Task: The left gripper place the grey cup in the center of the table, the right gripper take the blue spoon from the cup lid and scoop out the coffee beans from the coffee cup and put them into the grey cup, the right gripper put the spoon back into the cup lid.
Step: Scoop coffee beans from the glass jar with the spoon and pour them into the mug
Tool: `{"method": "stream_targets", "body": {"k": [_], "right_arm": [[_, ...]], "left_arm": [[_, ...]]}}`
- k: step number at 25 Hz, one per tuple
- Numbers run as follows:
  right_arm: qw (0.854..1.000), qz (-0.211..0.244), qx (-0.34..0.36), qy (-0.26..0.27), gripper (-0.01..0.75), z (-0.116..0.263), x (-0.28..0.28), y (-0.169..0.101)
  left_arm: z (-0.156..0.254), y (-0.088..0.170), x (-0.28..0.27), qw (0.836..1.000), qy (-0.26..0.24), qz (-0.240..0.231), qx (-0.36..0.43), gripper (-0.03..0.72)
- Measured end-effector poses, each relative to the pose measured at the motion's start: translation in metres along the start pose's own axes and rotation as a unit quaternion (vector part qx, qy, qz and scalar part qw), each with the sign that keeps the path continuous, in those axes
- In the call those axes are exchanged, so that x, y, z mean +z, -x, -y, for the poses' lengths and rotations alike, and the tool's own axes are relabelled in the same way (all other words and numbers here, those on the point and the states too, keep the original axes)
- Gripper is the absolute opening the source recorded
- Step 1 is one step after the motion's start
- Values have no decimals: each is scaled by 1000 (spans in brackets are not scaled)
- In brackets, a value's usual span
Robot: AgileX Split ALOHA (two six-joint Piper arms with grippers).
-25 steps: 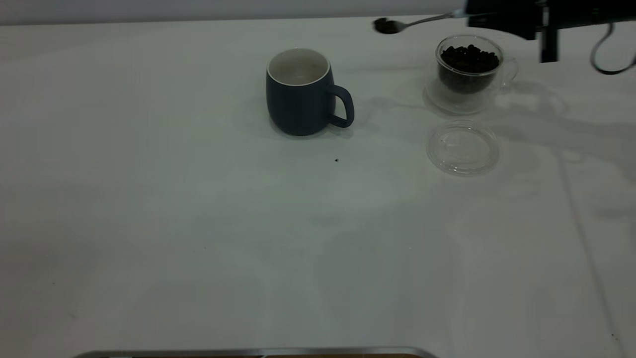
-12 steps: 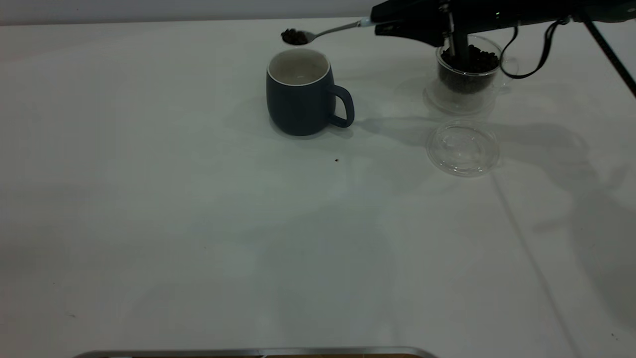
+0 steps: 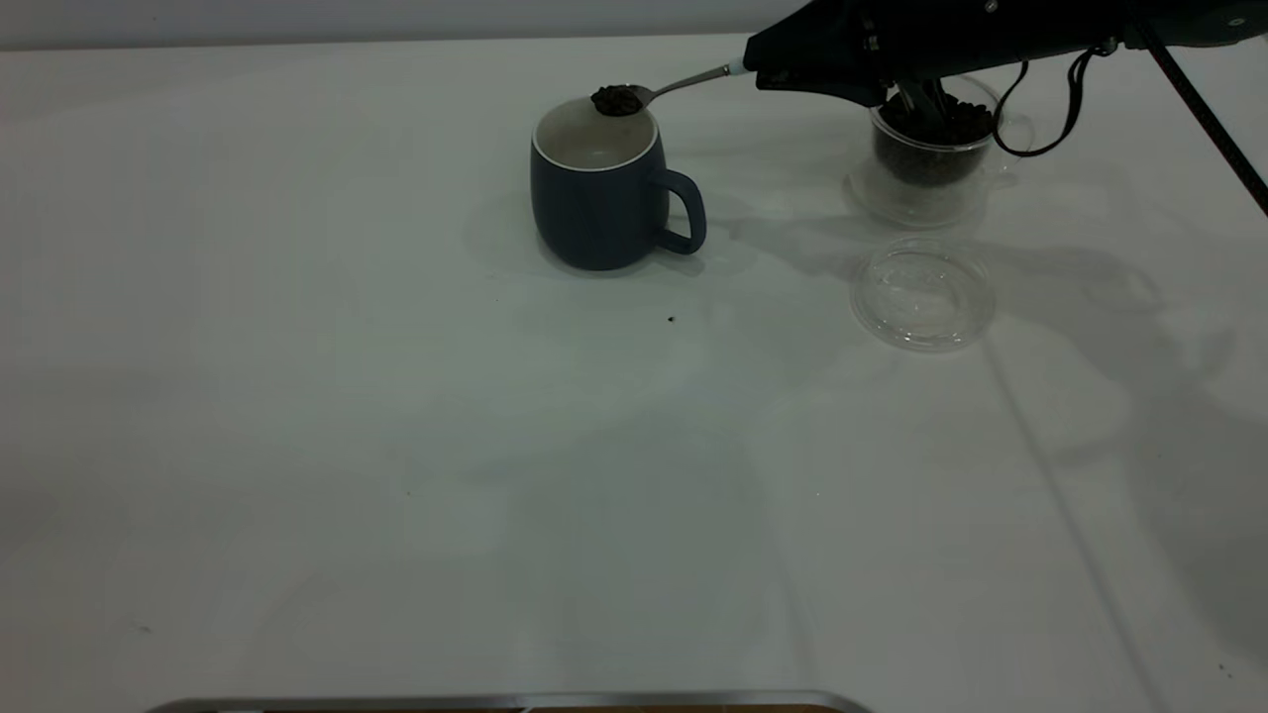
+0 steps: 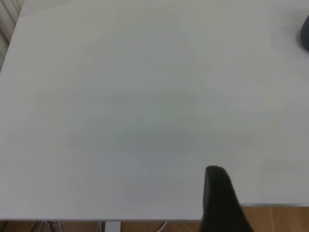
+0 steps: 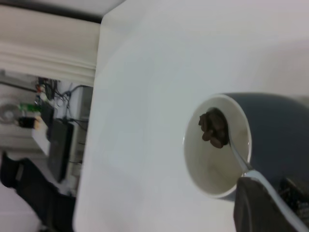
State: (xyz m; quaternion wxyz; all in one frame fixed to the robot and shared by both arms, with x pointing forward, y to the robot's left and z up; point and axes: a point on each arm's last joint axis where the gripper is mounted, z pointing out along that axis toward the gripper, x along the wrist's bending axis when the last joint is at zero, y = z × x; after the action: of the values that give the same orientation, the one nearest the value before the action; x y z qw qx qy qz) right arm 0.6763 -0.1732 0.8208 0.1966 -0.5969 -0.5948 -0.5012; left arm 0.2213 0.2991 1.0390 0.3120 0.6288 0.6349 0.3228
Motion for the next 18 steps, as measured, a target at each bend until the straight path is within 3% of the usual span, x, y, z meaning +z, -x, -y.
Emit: {"method": "stream_targets", "body": {"k": [8, 18], "right_arm": [[990, -6, -138, 0, 102, 2, 4, -4], [984, -14, -175, -5, 102, 3, 4, -5]], "left_arm": [[0, 0, 0, 1000, 0, 0, 0, 507], [0, 0, 0, 1000, 0, 0, 0, 507]]}}
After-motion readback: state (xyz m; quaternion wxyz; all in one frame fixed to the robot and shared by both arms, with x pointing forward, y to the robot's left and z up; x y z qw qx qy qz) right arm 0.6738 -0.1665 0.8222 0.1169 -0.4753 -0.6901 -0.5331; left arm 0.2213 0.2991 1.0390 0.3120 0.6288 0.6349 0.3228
